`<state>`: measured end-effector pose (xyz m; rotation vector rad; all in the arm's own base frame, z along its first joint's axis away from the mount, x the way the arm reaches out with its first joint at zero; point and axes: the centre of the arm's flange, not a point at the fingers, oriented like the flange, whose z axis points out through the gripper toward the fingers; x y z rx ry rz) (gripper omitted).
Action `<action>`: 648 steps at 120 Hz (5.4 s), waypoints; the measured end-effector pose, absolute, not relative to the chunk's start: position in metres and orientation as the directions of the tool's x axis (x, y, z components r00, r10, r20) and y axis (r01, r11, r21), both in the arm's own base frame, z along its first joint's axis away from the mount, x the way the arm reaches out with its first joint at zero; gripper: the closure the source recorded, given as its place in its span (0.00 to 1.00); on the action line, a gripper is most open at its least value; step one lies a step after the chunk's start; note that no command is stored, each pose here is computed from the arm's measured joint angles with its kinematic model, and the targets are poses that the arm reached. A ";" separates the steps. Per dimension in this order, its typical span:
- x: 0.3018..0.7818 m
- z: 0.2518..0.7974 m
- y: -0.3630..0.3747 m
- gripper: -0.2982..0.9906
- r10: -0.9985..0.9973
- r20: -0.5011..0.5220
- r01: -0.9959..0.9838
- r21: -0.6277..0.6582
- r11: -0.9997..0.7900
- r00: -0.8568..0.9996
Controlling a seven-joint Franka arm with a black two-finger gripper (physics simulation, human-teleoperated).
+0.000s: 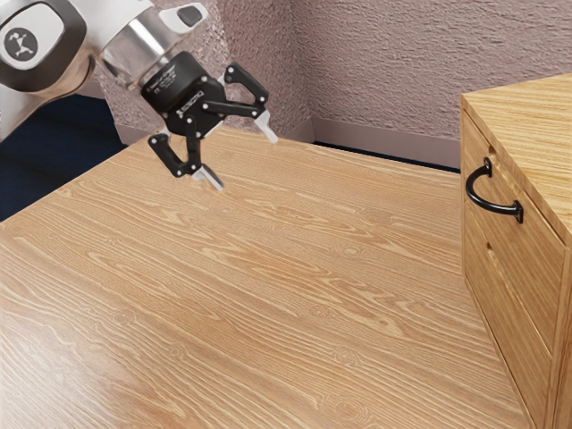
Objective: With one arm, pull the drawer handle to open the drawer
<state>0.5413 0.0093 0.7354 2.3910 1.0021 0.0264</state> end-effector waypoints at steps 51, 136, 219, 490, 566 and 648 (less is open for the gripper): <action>0.542 0.726 -0.116 0.42 0.660 -0.083 0.590 0.542 -0.599 0.746; 0.603 0.679 -0.158 0.52 0.631 0.015 0.475 0.644 -0.600 0.776; 0.609 0.667 -0.183 0.61 0.567 0.020 0.407 0.677 -0.614 0.823; 0.630 0.633 -0.169 0.74 0.579 -0.009 0.420 0.698 -0.580 0.815; 0.605 0.645 -0.158 0.76 0.578 0.007 0.412 0.694 -0.590 0.816; 0.584 0.649 -0.144 0.75 0.582 0.010 0.416 0.690 -0.593 0.813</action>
